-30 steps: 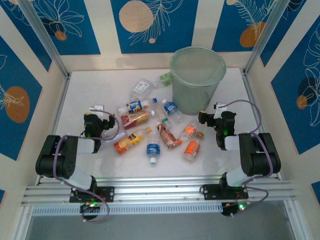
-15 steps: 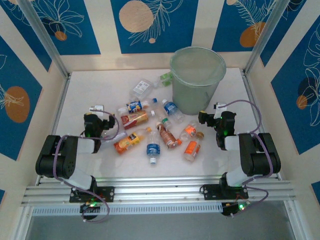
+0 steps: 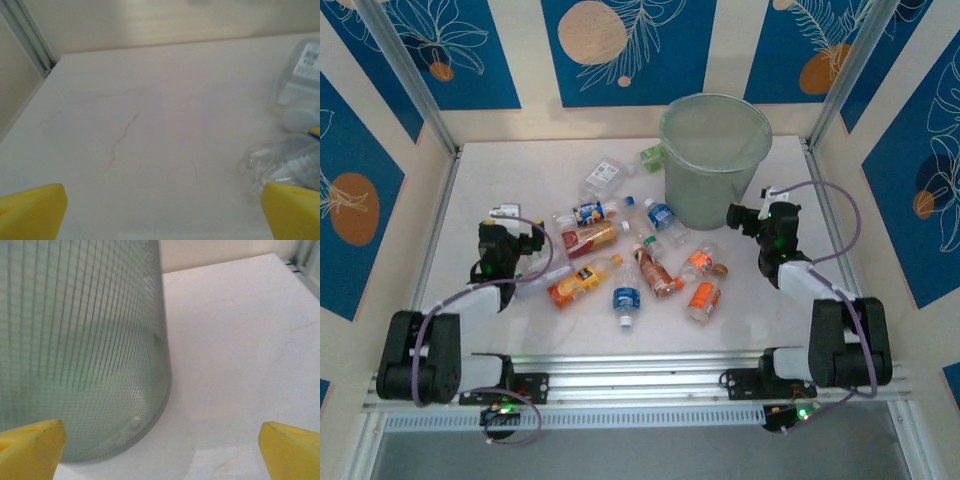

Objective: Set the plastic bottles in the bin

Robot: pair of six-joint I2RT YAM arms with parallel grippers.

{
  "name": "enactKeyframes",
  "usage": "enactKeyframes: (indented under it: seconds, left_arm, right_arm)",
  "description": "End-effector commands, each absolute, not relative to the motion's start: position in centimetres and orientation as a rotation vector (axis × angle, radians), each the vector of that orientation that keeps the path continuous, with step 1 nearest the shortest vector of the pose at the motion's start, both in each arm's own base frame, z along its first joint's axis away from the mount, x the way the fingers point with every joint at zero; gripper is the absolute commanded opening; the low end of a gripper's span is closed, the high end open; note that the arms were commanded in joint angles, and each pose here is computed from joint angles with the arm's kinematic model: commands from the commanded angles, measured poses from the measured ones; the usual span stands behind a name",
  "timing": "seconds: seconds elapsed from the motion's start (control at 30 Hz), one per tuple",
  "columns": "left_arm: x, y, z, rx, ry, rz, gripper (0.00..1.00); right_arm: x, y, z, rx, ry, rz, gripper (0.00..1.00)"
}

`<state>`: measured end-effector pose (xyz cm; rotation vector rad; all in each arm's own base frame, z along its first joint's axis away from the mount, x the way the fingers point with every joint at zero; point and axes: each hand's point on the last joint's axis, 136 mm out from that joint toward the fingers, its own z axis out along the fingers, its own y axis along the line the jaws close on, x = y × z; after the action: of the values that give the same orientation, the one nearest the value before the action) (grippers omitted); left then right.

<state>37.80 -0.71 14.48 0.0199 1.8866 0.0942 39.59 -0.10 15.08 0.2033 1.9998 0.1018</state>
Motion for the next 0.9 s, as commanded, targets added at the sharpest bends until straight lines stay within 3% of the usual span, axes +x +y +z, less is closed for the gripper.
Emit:
enactKeyframes:
  seconds: [0.0,0.37,0.53,0.7,0.87]
  left_arm:
    - [37.3,-1.4,15.9,0.005,1.897,0.037,1.00]
    - [35.2,-1.3,18.6,-0.182,1.897,-0.101,0.99]
    - [34.9,-0.3,18.5,-0.347,1.918,-0.126,1.00]
    - [35.6,-1.9,19.0,-0.283,1.930,-0.210,1.00]
    - [35.6,-2.2,19.5,-0.271,1.922,-0.230,1.00]
  right_arm:
    - [36.7,-2.0,14.4,0.459,2.160,0.047,0.99]
    - [24.5,2.0,13.7,0.859,2.550,0.112,1.00]
    - [20.2,6.6,13.2,0.879,2.684,0.271,0.90]
    - [18.3,10.6,12.0,0.825,2.782,0.377,0.89]
    - [18.1,11.2,11.3,0.802,2.841,0.305,0.89]
